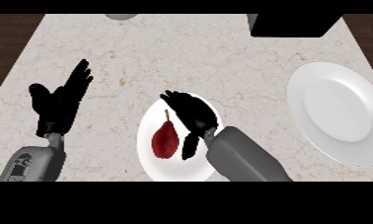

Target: Pick the pear from the plate and place it in the plate

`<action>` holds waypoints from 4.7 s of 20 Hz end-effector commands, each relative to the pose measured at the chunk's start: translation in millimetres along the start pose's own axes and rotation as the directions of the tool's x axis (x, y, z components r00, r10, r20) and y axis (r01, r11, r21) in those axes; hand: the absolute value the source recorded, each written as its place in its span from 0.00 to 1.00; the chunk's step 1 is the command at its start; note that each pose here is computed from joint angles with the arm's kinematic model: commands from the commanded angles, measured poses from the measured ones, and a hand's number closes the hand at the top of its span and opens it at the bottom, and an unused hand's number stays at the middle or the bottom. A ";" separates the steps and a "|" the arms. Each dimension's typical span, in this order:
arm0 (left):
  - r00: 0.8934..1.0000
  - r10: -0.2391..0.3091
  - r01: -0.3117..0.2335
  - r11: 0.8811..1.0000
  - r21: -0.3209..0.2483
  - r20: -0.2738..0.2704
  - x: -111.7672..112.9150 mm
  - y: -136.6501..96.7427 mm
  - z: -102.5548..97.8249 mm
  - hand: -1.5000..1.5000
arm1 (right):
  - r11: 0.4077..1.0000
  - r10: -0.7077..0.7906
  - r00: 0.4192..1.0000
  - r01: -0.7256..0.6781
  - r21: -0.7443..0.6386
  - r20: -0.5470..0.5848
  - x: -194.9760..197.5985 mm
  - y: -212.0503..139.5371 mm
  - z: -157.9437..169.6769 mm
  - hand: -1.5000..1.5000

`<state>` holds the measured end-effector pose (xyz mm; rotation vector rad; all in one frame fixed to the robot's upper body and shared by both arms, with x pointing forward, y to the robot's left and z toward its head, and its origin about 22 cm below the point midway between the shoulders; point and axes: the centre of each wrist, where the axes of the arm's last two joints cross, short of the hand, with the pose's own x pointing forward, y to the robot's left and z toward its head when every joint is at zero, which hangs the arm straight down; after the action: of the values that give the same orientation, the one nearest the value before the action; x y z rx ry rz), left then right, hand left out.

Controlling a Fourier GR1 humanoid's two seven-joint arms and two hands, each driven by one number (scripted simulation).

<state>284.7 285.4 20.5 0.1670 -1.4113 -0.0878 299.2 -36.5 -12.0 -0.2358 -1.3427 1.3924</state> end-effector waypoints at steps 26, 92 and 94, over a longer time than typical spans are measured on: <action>1.000 0.001 0.000 1.000 0.030 -0.024 5.1 8.0 -4.0 0.50 | 0.909 -0.011 0.939 -0.135 -0.395 -0.345 -57.2 -23.6 20.4 1.00; 1.000 0.013 -0.013 1.000 0.004 -0.010 18.3 -5.0 -7.2 0.50 | 0.202 -0.640 0.732 0.453 -0.869 0.233 -265.1 -131.9 300.7 0.00; 1.000 0.003 -0.003 1.000 0.003 0.003 12.4 1.4 6.0 0.50 | 0.219 -0.596 0.768 0.438 -0.872 0.235 -262.6 -121.5 325.8 0.00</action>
<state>282.4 284.6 26.1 0.1716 -1.4031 -0.0770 235.4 -433.2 62.5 -0.5375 -1.6864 -0.0844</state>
